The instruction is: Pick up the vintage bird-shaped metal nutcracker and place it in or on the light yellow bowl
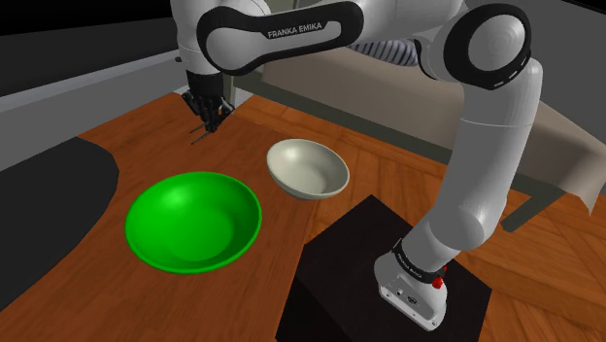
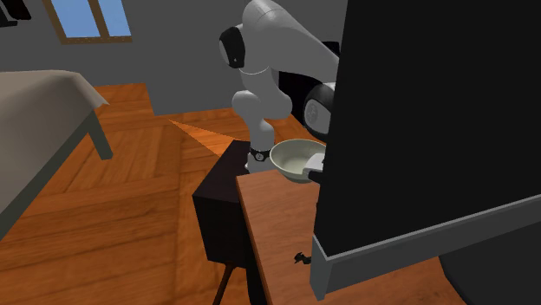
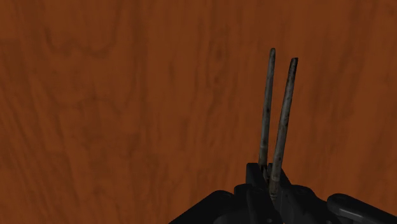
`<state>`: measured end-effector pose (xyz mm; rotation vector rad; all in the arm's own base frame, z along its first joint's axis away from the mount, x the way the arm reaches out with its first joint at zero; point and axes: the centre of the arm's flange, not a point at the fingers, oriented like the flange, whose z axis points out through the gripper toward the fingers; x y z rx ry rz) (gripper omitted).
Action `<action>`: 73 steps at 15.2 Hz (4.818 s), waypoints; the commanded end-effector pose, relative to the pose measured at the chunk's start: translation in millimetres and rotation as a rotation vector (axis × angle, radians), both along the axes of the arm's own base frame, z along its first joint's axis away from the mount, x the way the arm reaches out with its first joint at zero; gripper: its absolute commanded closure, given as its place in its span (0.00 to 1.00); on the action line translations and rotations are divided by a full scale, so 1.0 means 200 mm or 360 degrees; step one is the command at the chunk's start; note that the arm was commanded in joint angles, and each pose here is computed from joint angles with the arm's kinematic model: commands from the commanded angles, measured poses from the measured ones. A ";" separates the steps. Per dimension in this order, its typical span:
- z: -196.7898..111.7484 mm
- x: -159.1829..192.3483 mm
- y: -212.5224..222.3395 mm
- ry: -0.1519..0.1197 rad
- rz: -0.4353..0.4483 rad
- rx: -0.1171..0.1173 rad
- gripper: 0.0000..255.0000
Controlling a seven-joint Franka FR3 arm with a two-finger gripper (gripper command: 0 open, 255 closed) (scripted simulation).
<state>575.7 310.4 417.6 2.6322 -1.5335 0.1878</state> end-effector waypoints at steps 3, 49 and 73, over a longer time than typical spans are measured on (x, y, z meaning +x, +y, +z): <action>0.08 0.00 0.00 0.0000 0.0000 0.0000 1.00; 0.70 -1.37 -0.46 0.0000 0.0000 0.0000 1.00; 0.35 -1.37 -0.46 0.0000 0.0000 0.0000 0.00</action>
